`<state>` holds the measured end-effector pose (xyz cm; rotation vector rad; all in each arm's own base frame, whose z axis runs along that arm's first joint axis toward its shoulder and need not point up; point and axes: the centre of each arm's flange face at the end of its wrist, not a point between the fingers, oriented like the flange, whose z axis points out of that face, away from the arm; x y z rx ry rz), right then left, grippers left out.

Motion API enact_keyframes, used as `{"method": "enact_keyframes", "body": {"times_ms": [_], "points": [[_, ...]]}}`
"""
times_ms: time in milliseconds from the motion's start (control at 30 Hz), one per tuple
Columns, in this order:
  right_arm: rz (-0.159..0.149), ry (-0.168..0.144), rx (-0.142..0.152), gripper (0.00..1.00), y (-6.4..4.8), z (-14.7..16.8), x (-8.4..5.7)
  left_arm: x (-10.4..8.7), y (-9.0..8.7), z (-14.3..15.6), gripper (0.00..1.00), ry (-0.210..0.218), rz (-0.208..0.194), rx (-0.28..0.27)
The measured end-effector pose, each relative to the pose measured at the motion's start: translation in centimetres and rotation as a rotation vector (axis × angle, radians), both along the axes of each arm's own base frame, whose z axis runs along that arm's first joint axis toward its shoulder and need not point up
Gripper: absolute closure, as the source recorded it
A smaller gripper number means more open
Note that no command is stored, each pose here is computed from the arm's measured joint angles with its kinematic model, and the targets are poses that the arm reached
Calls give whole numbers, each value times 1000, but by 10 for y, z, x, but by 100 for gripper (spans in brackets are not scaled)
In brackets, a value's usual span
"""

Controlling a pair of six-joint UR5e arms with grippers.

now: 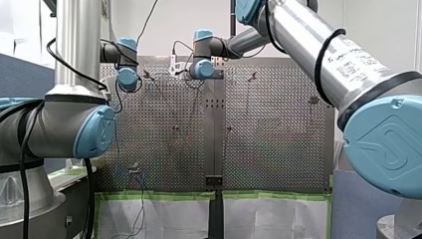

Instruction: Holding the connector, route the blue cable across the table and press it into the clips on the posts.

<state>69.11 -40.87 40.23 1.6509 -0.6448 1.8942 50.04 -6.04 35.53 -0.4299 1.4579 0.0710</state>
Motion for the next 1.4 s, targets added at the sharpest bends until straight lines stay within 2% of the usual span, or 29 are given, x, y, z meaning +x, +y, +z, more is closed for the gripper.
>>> {"method": "enact_keyframes", "body": {"times_ms": [400,600,767,900,1100,1233,1400], "points": [[-4,3,3,100,1,0,0,-46,-16,-6,0,75,-67,-43],[-7,4,3,100,0,0,-1,-66,-20,7,0,90,-76,-43],[-19,4,6,100,-3,0,-3,-80,-29,20,0,100,-116,-15],[-25,5,7,100,-5,0,-4,-92,-38,34,0,89,-163,26],[-26,6,8,100,-4,0,-4,-102,-50,56,0,28,-227,77],[-26,6,8,100,-3,0,-4,-98,-56,58,0,6,-262,85],[-27,6,8,100,-4,0,-4,-85,-62,56,0,9,-283,98]]}}
